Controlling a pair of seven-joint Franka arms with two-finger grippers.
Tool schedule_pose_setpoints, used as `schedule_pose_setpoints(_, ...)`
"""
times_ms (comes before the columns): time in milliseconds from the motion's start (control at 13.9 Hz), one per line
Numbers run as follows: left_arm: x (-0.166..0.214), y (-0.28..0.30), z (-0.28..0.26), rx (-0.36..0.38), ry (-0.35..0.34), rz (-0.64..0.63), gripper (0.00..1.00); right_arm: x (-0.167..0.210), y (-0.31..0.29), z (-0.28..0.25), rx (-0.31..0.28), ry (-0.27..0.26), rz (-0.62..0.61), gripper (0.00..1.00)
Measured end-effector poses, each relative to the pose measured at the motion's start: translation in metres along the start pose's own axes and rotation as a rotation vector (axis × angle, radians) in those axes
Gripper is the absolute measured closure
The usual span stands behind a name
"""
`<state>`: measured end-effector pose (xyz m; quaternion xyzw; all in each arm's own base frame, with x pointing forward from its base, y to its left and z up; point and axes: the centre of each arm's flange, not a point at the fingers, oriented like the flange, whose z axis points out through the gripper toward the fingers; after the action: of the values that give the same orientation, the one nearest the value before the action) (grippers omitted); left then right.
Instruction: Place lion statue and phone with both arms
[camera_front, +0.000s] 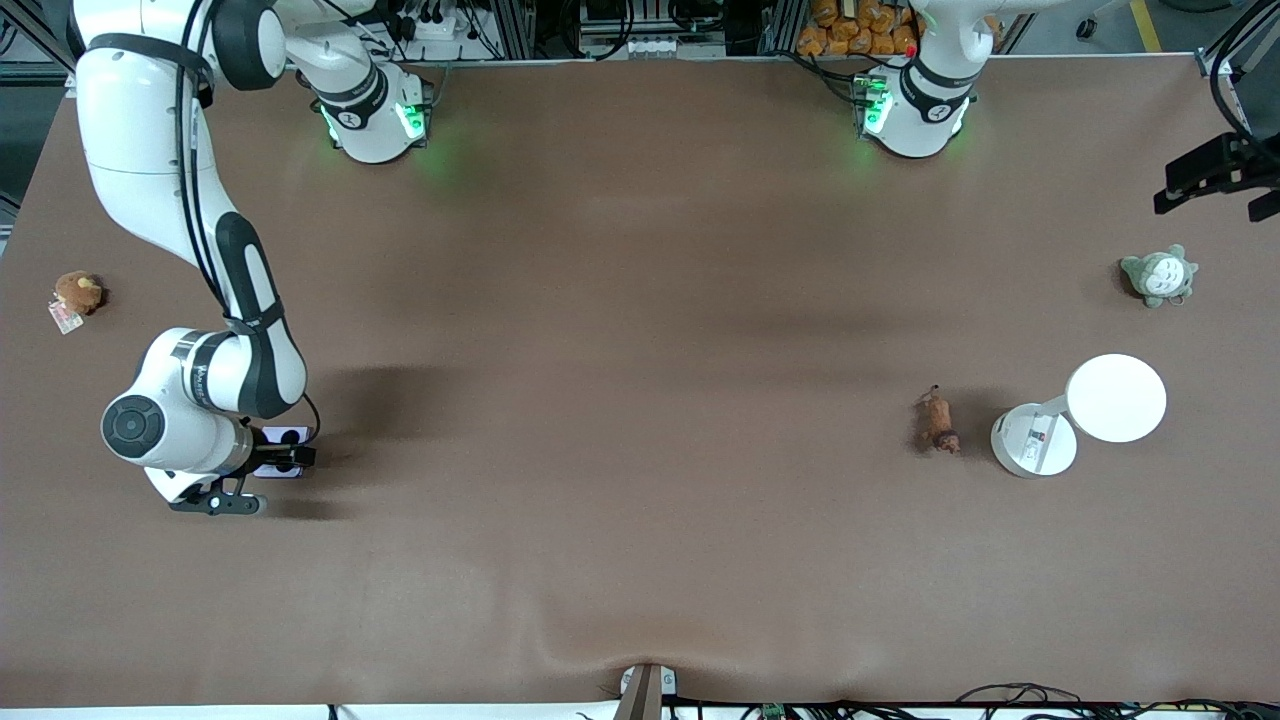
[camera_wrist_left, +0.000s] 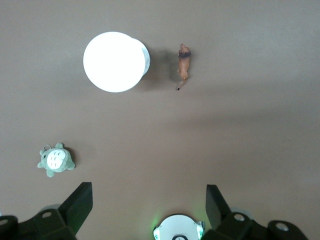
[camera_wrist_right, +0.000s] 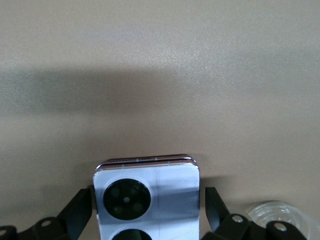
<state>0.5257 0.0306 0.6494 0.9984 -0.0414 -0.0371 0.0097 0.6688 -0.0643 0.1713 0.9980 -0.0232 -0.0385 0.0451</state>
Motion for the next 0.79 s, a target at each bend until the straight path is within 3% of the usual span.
schedule_pose_setpoints(287,0.01,0.005,0.011,0.001,-0.001,-0.025,0.0,0.014,-0.003,-0.029,0.007,0.009,-0.008,0.0)
schedule_pose_setpoints(503,0.012,0.013,0.011,0.003,0.001,-0.063,0.0,0.031,-0.003,-0.096,0.027,-0.013,-0.015,0.0)
schedule_pose_setpoints(790,0.012,0.012,0.011,0.003,0.001,-0.068,0.0,0.015,0.012,-0.214,0.087,0.03,-0.033,0.0)
